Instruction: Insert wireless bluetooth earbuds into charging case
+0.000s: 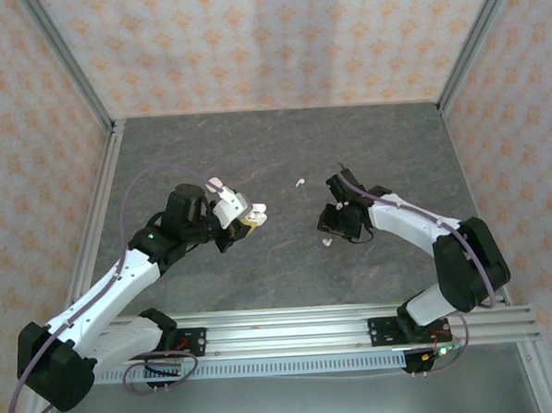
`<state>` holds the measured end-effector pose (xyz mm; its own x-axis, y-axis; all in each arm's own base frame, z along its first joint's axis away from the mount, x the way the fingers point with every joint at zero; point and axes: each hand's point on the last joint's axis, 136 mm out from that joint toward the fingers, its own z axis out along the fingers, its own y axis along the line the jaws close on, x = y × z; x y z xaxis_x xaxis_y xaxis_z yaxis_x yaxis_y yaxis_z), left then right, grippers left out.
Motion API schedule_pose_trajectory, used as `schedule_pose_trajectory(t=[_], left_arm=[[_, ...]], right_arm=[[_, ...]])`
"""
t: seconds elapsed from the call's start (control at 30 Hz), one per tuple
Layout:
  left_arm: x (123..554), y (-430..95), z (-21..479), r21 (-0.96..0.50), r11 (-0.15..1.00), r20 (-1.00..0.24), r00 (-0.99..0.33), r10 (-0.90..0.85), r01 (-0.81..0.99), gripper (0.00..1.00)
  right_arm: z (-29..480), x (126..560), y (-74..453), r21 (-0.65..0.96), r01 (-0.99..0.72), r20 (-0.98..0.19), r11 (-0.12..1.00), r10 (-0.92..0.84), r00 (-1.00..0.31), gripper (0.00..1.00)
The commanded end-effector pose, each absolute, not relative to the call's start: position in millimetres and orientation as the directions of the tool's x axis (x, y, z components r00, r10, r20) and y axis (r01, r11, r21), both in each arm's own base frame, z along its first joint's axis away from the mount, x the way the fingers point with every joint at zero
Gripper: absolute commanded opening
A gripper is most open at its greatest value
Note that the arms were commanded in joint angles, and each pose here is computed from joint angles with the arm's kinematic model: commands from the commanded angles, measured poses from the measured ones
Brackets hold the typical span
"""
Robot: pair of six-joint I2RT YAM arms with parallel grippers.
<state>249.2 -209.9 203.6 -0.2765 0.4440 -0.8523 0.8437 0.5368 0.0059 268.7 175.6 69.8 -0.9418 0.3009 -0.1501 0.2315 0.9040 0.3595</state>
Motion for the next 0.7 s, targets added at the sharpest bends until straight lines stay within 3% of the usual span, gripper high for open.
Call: schedule_pose_trajectory(t=[0.0, 0.13, 0.27, 0.37, 0.5, 0.67], left_arm=[[250.6, -210.2, 218.3, 0.053, 0.532, -0.881, -0.211, 0.423, 0.845, 0.0], [249.0, -212.4, 226.9, 0.077, 0.516, -0.898, -0.165, 0.407, 0.853, 0.0], [248.0, -217.5, 237.8, 0.078, 0.498, -0.916, -0.135, 0.378, 0.864, 0.0], [247.1, -221.8, 244.3, 0.067, 0.481, -0.924, -0.127, 0.361, 0.874, 0.0], [246.5, -223.5, 246.4, 0.053, 0.475, -0.925, -0.136, 0.354, 0.878, 0.0], [245.6, -223.2, 249.2, 0.05, 0.477, -0.929, -0.134, 0.344, 0.877, 0.0]], right_arm=[[116.4, 270.4, 176.7, 0.424, 0.219, -0.2, 0.879, 0.327, -0.924, 0.43], [175.5, 265.1, 193.0, 0.545, 0.128, -0.265, 0.828, 0.315, -0.911, 0.43], [249.8, 249.7, 235.7, 0.657, -0.078, -0.39, 0.75, 0.249, -0.887, 0.43], [280.7, 234.9, 275.9, 0.714, -0.183, -0.416, 0.675, 0.199, -0.888, 0.43], [290.9, 222.8, 323.5, 0.734, -0.245, -0.408, 0.633, 0.123, -0.905, 0.47], [279.8, 223.2, 346.6, 0.719, -0.243, -0.388, 0.651, 0.086, -0.918, 0.47]])
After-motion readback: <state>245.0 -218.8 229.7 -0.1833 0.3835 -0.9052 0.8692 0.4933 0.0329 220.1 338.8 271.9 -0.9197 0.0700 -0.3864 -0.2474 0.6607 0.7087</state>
